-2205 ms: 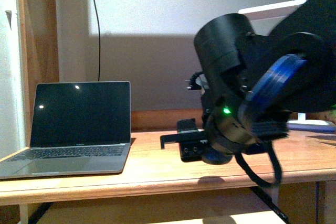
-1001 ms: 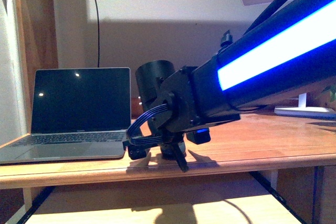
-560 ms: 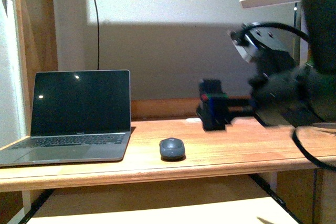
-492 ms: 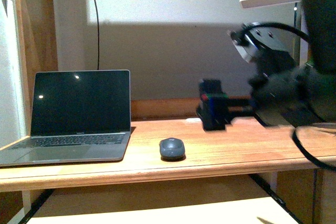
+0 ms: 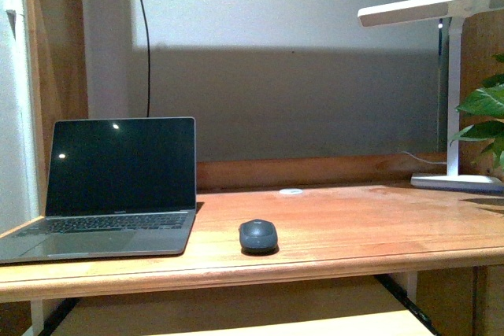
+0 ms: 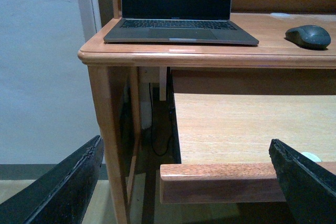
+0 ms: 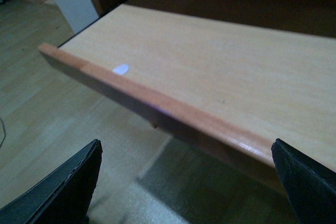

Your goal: Place mouse

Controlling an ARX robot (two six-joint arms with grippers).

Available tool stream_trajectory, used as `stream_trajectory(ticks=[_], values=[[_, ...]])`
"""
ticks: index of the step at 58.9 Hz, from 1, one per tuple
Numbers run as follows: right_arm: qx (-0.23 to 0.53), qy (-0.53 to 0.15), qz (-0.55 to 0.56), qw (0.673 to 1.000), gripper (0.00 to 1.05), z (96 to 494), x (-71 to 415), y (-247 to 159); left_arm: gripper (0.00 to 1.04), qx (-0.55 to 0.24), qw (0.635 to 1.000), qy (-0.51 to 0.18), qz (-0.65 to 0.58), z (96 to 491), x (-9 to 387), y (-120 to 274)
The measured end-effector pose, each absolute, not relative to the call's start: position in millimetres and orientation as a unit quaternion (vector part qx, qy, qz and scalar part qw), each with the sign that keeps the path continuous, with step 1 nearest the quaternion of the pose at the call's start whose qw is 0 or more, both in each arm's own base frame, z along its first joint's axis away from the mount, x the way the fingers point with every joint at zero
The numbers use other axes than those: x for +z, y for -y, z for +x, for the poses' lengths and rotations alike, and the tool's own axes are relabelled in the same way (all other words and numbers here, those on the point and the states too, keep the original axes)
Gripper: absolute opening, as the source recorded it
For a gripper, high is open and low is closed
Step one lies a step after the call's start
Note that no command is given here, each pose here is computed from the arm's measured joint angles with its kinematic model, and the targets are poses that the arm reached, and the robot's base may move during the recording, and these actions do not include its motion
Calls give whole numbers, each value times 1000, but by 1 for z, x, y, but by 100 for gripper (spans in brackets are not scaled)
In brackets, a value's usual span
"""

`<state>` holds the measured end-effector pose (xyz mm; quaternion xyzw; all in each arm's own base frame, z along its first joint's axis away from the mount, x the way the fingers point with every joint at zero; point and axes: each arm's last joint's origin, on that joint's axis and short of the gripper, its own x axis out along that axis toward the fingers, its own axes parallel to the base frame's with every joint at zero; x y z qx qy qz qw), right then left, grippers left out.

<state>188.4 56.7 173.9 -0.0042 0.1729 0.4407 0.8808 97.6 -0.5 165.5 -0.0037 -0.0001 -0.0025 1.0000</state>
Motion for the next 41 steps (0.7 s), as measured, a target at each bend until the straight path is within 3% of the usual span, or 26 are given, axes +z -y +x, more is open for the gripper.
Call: stream_trajectory(ticks=[41], values=[[441, -195, -28, 876, 97, 203, 129, -135, 97, -2, 1000, 0, -4, 98, 166, 1]])
